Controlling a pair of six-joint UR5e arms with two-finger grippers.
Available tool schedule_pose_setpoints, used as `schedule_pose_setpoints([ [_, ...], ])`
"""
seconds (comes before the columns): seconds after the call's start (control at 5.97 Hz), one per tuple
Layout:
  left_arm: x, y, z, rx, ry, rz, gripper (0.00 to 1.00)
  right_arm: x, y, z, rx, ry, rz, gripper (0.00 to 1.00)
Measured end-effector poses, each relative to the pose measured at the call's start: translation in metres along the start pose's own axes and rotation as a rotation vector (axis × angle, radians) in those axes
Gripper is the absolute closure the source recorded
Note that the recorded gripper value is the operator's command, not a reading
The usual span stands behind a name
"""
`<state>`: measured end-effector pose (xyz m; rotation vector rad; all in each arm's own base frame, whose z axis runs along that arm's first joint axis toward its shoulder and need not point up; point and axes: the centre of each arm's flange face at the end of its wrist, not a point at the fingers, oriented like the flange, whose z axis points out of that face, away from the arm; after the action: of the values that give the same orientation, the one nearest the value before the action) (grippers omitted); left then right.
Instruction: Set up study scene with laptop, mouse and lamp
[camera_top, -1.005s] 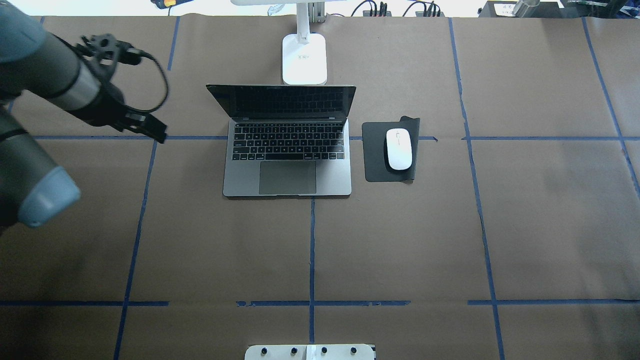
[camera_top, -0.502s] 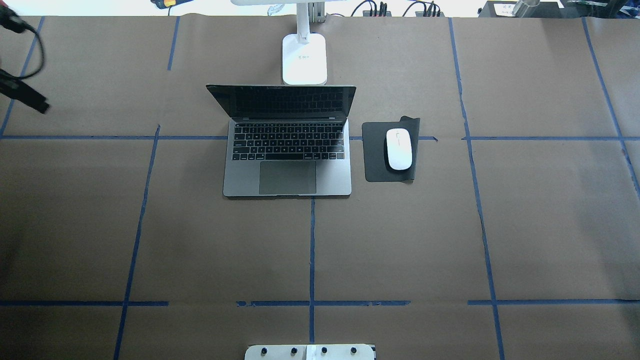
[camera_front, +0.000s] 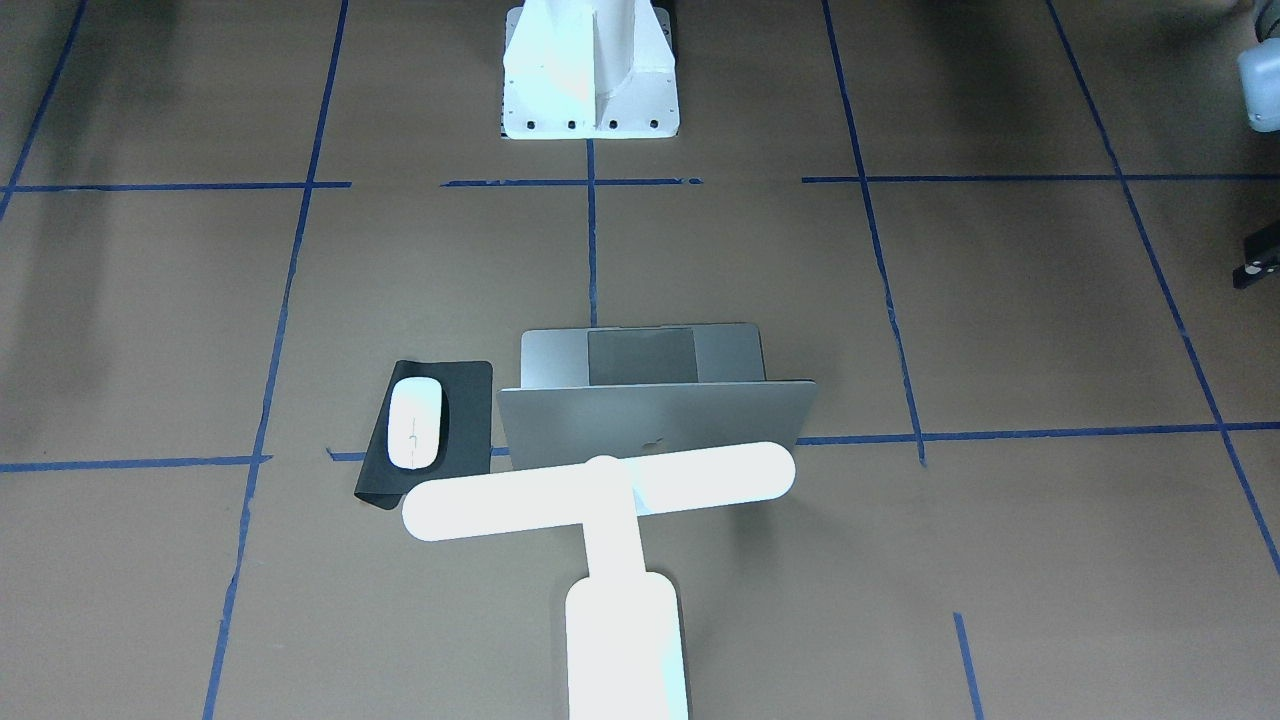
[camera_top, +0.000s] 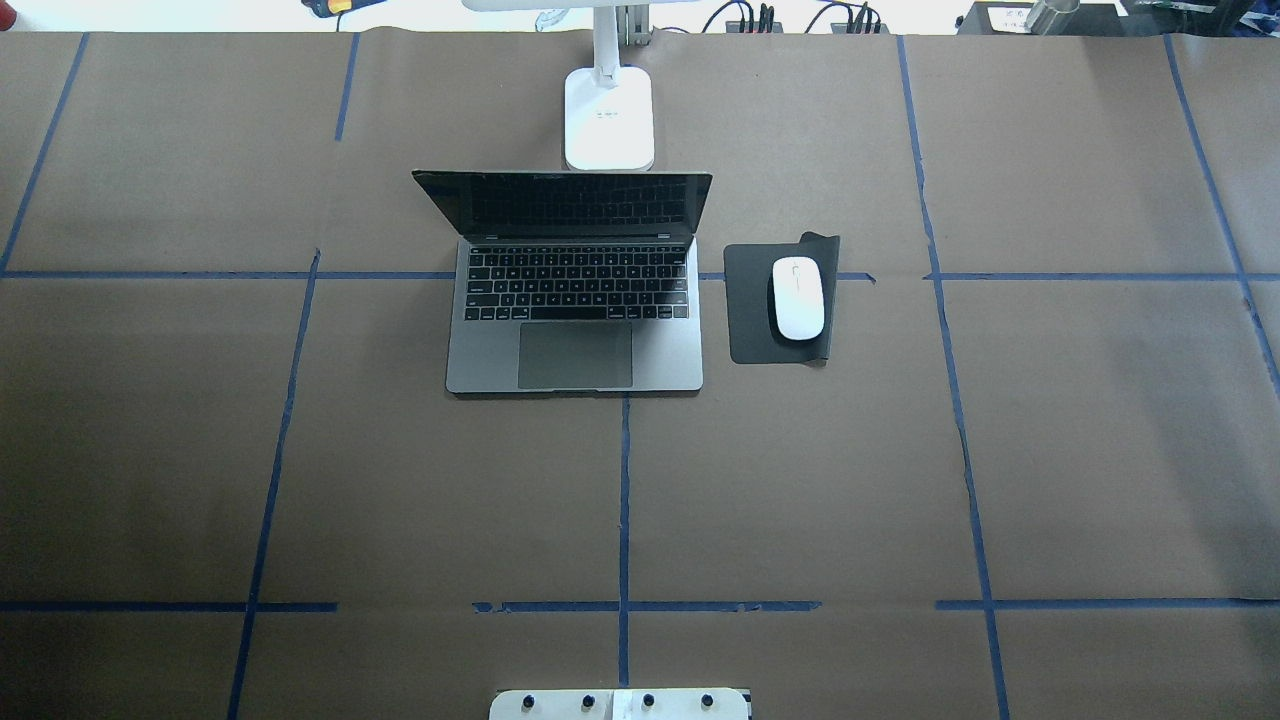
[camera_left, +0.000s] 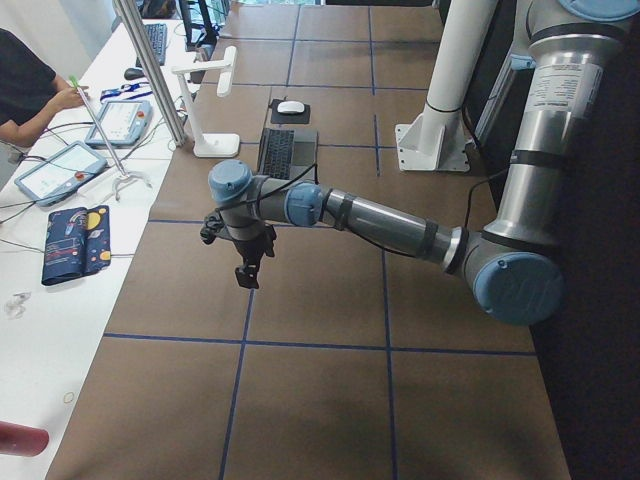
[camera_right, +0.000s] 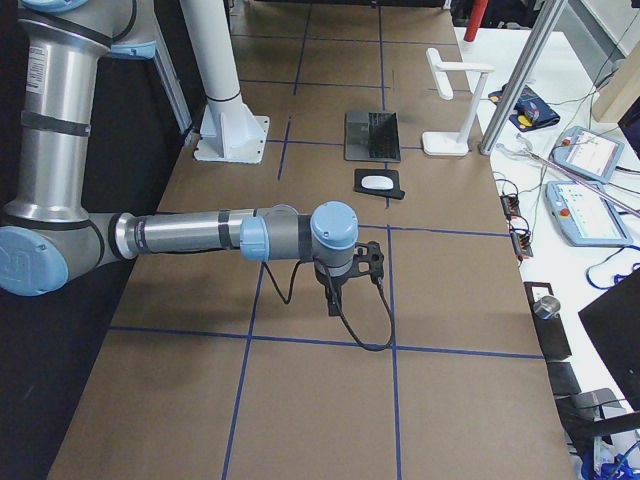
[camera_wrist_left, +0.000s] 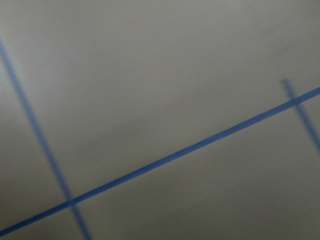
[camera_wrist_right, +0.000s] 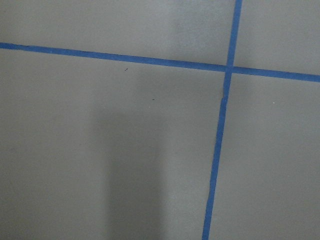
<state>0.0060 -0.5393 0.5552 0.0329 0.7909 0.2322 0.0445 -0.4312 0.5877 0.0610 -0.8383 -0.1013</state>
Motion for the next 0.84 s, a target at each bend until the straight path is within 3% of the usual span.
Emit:
schedule_pose_setpoints([
  [0.33, -0.074, 0.040, -0.020, 0.037, 0.010, -0.152, 0.00, 0.019, 0.006, -0.011, 0.013, 0.044, 0.042, 0.00],
  [0.84, -0.108, 0.057, -0.030, 0.049, -0.034, -0.247, 0.00, 0.016, 0.013, -0.009, -0.002, 0.066, 0.010, 0.00],
])
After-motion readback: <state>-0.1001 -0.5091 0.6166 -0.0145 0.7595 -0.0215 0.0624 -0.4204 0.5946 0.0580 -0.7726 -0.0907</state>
